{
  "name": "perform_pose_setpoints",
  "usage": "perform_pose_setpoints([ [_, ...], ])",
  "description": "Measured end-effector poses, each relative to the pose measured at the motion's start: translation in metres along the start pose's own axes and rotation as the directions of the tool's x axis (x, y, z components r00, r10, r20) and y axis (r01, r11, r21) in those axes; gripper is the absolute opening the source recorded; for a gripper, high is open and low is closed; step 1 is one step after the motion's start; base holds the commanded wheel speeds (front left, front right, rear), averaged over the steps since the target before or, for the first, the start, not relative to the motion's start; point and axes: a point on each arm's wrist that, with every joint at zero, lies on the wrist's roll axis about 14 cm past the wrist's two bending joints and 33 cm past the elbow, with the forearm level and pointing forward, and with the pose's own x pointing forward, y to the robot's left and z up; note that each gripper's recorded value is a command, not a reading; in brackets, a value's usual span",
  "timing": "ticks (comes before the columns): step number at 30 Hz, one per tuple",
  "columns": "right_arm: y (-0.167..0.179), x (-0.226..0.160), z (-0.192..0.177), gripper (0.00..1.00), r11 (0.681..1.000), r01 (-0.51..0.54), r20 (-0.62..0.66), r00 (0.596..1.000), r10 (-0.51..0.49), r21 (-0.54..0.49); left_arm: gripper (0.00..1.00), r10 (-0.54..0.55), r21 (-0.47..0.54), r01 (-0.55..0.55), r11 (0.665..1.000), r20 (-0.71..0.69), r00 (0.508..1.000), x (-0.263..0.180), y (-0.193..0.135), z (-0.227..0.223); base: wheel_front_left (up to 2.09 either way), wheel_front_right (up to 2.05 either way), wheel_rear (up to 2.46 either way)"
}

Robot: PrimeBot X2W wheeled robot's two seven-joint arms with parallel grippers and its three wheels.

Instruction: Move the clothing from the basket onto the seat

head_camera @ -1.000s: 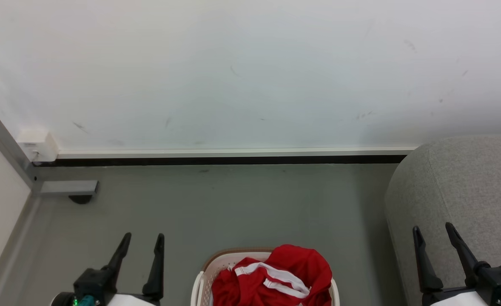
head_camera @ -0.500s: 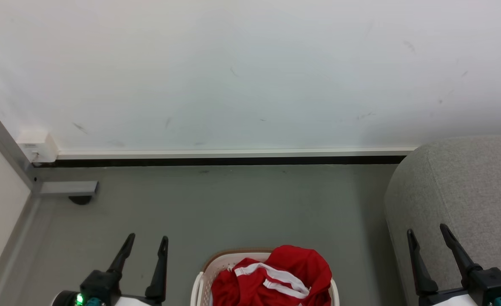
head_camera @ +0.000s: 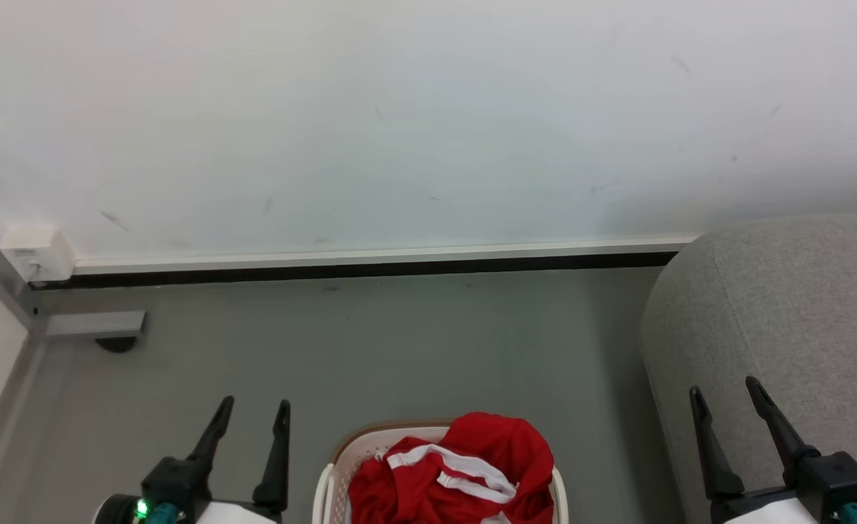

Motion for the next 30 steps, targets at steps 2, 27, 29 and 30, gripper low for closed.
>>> perform_pose_setpoints([
  [2,-0.002,0.0,0.003,1.0,1.0,0.006,0.008,1.0,-0.006,0.002,1.0,-0.035,-0.004,0.035,0.999,-0.008,0.999,0.005,-0.01,-0.003,0.0,0.0,0.0],
  [27,-0.032,0.079,-0.009,1.0,0.998,0.034,0.038,0.999,-0.032,-0.06,1.0,-0.461,-0.048,0.52,0.853,-0.537,0.706,0.087,-0.142,-0.191,0.0,0.0,0.0],
  [29,-0.033,0.089,-0.017,1.0,0.998,0.032,0.031,0.999,-0.03,-0.059,1.0,-0.464,-0.049,0.549,0.835,-0.599,0.652,0.085,-0.144,-0.216,0.0,0.0,0.0],
  [30,-0.033,0.093,-0.022,1.0,0.998,0.031,0.026,0.999,-0.029,-0.056,1.0,-0.463,-0.045,0.569,0.821,-0.636,0.617,0.081,-0.145,-0.23,0.0,0.0,0.0],
])
